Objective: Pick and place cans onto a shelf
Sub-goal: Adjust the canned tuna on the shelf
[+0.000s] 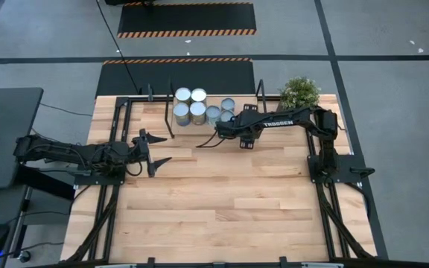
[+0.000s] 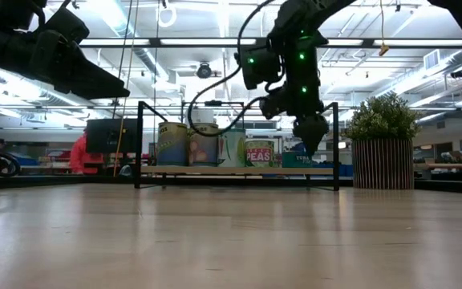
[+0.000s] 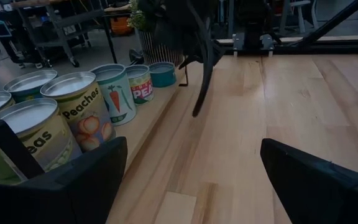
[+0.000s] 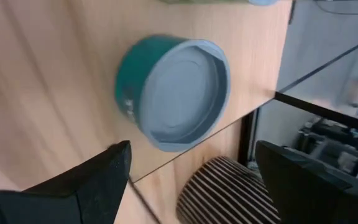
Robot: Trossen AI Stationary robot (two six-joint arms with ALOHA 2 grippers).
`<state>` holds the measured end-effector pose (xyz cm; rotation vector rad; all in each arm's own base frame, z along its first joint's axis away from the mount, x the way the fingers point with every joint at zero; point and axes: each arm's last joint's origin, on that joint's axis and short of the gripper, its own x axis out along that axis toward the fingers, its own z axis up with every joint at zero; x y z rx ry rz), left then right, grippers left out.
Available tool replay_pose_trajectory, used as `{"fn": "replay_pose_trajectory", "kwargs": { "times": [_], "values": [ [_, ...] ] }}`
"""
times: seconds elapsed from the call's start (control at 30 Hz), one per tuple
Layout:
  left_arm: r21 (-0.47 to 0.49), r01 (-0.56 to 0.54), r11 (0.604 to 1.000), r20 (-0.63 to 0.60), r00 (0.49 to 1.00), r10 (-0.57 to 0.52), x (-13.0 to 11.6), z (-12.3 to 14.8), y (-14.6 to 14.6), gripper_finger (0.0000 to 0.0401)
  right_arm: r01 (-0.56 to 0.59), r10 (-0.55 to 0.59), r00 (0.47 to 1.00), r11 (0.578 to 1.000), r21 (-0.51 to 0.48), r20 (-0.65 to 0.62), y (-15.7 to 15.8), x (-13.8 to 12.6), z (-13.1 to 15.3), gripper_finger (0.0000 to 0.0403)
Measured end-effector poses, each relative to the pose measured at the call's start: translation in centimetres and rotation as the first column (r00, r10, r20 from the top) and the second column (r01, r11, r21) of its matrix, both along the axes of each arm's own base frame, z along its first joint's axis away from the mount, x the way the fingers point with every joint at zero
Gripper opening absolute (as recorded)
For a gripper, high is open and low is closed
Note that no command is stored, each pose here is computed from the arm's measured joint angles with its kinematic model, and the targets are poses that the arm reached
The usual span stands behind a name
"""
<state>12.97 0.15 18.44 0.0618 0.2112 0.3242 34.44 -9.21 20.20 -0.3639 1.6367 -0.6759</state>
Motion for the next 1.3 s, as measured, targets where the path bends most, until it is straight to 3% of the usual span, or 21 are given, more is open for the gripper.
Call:
{"fn": "replay_pose_trajectory", "kwargs": {
  "times": [0.8, 0.97, 1.3],
  "values": [
    [0.001, 0.000, 1.000, 0.000, 1.000, 0.000, 0.0, 0.0, 0.0, 0.0375, -0.032, 0.031, 0.999, 0.999, -0.018, -0.036, -1.5, -0.6, -1.4, 0.0349],
    [0.001, 0.000, 1.000, 0.000, 1.000, 0.000, 0.0, 0.0, 0.0, 0.0375, -0.026, 0.022, 0.998, 0.998, -0.063, -0.051, -2.2, -0.7, -1.3, 0.0349],
    [0.001, 0.000, 1.000, 0.000, 1.000, 0.000, 0.0, 0.0, 0.0, 0.0375, -0.026, 0.027, 0.999, 0.998, -0.059, 0.019, -3.0, -0.2, -1.4, 0.0349]
  ]
}}
